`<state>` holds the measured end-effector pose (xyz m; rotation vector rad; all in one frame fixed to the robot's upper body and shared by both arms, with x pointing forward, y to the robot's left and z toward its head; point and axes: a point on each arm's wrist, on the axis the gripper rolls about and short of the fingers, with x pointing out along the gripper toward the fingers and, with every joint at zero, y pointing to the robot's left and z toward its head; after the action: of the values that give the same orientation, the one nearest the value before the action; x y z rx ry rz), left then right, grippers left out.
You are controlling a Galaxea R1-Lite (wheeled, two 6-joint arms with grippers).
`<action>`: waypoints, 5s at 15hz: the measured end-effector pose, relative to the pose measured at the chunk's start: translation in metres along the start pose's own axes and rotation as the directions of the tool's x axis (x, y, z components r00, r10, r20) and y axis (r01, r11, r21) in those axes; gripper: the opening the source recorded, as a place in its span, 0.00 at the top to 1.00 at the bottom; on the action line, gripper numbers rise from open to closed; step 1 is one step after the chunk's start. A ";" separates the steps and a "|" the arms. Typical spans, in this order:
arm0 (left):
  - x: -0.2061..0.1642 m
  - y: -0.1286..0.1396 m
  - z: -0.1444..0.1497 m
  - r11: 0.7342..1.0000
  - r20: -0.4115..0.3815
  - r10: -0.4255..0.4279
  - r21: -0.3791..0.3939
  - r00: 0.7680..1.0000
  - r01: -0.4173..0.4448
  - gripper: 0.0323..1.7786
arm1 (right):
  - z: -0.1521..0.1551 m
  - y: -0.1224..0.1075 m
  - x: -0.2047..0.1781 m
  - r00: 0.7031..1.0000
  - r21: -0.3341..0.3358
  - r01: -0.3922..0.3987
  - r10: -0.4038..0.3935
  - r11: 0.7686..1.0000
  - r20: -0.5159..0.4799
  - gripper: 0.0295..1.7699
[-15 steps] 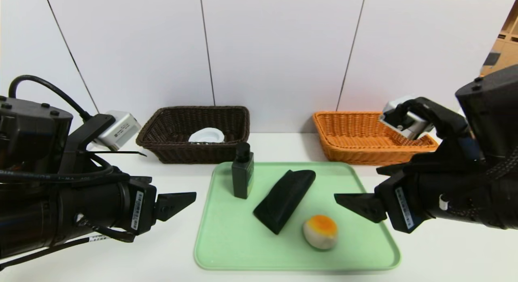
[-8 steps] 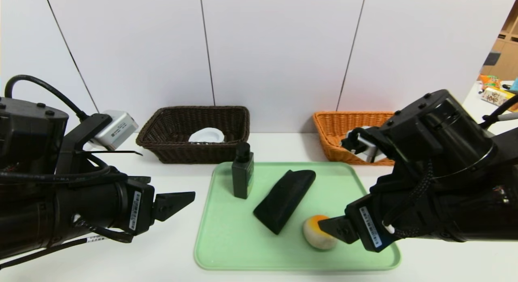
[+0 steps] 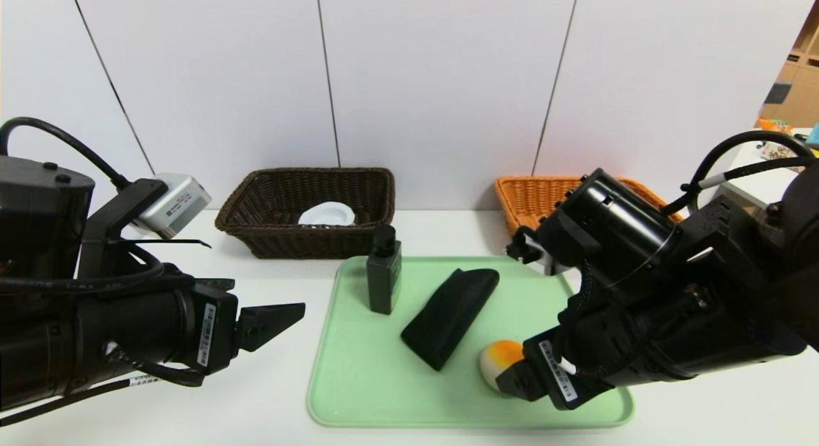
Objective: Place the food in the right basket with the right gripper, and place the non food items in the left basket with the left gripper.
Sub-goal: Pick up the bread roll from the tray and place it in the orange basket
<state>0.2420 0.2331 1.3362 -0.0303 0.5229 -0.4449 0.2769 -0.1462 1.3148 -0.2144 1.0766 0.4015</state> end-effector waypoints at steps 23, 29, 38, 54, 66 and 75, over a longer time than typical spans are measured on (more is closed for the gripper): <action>-0.001 0.000 -0.001 1.000 0.001 0.000 0.003 1.000 0.000 0.05 | 0.011 -0.011 0.063 0.996 0.010 0.007 -0.006 1.000 -0.089 0.04; -0.002 0.000 -0.001 1.000 0.003 -0.003 0.003 1.000 0.003 0.05 | 0.011 -0.011 0.066 0.995 0.002 0.008 -0.008 1.000 -0.095 0.04; -0.006 0.001 -0.001 1.000 0.017 -0.006 0.002 1.000 0.006 0.05 | 0.014 -0.008 0.074 0.996 -0.028 0.025 -0.028 0.999 -0.081 0.04; -0.007 0.001 -0.002 1.000 0.014 -0.008 0.002 1.000 0.008 0.05 | 0.017 -0.008 0.063 0.998 -0.037 0.055 -0.057 0.998 -0.038 0.99; -0.006 0.000 -0.001 1.000 0.023 -0.019 0.001 1.000 0.019 0.05 | 0.050 -0.010 -0.047 0.886 -0.024 0.113 -0.090 0.993 0.455 0.99; -0.007 0.000 -0.001 1.000 0.029 -0.022 0.001 0.999 0.022 0.05 | 0.097 -0.083 -0.082 0.692 0.108 0.240 -0.248 0.965 0.678 0.99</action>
<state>0.2366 0.2361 1.3390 -0.0415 0.4938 -0.4655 0.3560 -0.2040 1.4301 -0.1730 0.2962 0.1984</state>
